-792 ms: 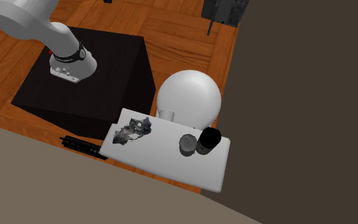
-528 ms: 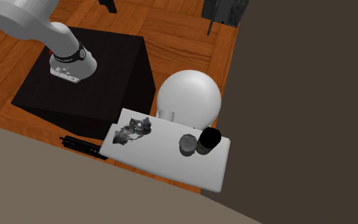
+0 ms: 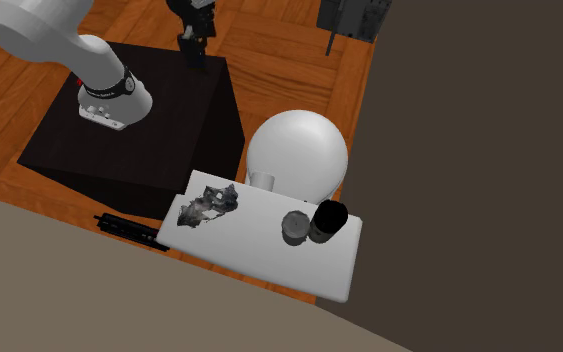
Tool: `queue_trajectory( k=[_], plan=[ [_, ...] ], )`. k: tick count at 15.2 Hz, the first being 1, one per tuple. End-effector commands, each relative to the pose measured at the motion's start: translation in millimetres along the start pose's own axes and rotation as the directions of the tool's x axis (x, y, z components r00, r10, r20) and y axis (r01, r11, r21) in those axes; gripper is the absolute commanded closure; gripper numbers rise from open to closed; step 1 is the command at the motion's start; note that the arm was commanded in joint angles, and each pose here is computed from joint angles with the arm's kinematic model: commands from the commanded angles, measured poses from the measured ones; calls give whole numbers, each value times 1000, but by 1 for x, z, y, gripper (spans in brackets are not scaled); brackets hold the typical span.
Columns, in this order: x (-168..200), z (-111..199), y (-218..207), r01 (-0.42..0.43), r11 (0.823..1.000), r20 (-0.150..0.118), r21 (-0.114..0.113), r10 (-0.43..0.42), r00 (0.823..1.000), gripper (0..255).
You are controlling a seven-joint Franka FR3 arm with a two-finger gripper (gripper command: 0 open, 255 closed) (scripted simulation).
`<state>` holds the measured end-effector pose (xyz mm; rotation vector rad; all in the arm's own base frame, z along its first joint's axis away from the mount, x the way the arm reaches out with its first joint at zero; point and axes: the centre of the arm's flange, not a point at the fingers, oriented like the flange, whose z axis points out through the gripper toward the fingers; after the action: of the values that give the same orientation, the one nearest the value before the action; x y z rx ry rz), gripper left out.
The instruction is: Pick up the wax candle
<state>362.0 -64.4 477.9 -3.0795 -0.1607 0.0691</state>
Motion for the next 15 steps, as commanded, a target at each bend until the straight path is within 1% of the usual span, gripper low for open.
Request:
queue_trajectory(
  k=[1,15],
  plan=[
    [12,15,20,3,1000,-6,-5,-3,1000,0],
    [97,104,150,20,999,-39,-34,-21,999,0]
  ],
)
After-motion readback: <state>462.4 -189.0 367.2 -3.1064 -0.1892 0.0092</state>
